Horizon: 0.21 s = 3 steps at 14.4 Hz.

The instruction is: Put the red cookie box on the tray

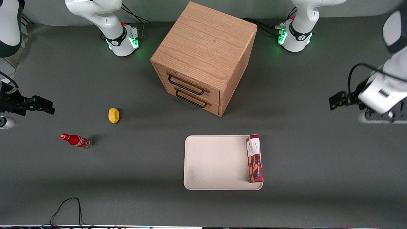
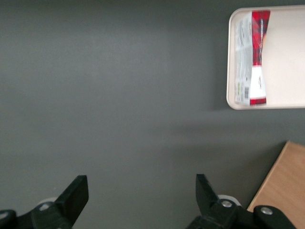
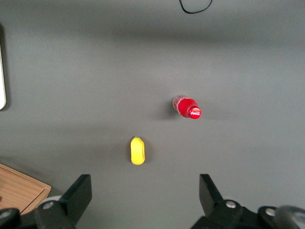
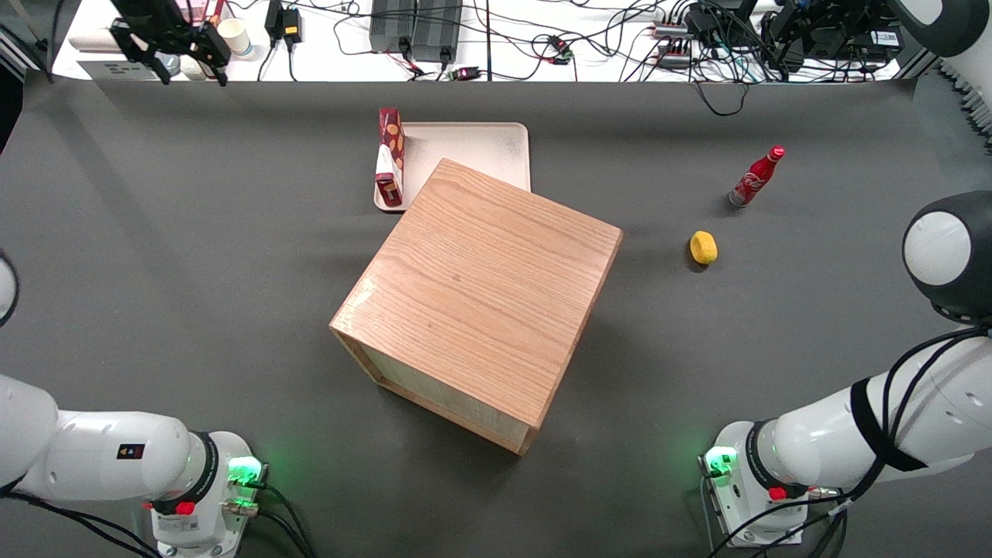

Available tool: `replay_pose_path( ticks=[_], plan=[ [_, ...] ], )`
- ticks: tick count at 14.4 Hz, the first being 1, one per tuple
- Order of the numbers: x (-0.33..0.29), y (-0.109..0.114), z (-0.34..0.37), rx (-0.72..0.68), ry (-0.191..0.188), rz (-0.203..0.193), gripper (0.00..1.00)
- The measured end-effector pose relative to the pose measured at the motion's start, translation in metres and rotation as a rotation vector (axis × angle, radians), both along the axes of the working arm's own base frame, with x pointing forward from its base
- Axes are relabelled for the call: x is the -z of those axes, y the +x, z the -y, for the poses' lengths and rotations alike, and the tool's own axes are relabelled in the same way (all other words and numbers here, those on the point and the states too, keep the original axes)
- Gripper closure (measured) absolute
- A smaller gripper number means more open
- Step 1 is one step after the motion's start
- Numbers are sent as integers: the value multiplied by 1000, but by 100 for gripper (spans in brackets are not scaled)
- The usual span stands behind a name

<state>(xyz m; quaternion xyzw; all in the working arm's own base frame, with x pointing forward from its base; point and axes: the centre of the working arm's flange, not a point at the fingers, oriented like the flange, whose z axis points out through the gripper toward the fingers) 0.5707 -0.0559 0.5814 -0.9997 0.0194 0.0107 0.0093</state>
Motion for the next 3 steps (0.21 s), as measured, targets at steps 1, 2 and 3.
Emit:
replay_pose_path(
  ticks=[1, 2, 3],
  plan=[
    [-5, -10, 0, 10, -6, -2, 0],
    [-7, -16, -1, 11, -17, -4, 0],
    [-7, -19, -4, 6, -33, -7, 0]
  ],
)
